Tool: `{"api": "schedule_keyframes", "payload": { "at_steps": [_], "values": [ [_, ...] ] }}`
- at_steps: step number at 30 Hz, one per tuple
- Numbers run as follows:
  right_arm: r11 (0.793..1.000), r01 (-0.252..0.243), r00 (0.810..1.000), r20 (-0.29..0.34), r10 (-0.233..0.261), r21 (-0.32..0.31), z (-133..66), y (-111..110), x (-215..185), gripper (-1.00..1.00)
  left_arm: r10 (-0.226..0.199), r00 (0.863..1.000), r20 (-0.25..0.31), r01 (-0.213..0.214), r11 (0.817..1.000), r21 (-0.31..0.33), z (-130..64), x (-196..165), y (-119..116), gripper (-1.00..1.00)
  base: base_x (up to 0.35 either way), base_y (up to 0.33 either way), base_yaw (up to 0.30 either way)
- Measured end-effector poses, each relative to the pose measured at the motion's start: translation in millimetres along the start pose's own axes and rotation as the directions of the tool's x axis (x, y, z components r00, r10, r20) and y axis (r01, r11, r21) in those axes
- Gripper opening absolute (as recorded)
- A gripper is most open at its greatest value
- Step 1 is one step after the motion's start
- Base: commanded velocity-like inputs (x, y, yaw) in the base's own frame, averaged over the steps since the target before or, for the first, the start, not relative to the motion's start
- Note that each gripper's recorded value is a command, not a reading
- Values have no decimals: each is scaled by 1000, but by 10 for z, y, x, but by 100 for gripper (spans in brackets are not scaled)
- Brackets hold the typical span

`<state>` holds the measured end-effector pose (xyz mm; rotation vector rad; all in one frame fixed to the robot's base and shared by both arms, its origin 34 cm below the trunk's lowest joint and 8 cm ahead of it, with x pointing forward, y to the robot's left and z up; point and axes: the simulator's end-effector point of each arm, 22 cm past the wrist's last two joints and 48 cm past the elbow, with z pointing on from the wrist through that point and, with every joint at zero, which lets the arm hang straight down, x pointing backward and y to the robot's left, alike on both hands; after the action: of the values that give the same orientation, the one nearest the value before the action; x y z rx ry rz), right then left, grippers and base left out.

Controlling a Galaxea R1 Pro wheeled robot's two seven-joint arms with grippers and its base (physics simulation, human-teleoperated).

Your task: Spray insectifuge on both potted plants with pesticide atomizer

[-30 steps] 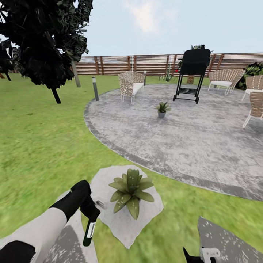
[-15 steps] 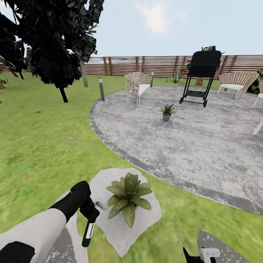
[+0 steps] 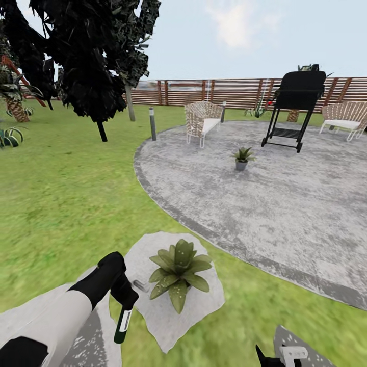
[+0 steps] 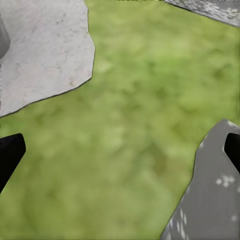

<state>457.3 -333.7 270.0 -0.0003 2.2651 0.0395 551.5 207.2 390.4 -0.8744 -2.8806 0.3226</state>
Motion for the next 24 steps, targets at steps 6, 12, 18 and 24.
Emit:
{"api": "schedule_keyframes", "payload": {
  "at_steps": [6,12,18,24],
  "values": [
    [1000,0,1000,0,0,-1,2,7,-1,100,3,1000,0,-3,1000,4,13,-4,-26,-100,0,-159,256],
    [1000,0,1000,0,0,-1,2,8,-1,100,3,1000,-3,-3,1000,8,35,9,-47,-100,0,-268,277],
    [1000,0,1000,0,0,-2,2,13,-1,100,2,1000,-3,-2,1000,8,35,13,-40,-100,0,-273,278],
    [1000,0,1000,-1,0,-2,2,15,3,100,1,1000,-3,-1,1000,5,27,16,-23,-100,-28,-273,278]
  ]
}}
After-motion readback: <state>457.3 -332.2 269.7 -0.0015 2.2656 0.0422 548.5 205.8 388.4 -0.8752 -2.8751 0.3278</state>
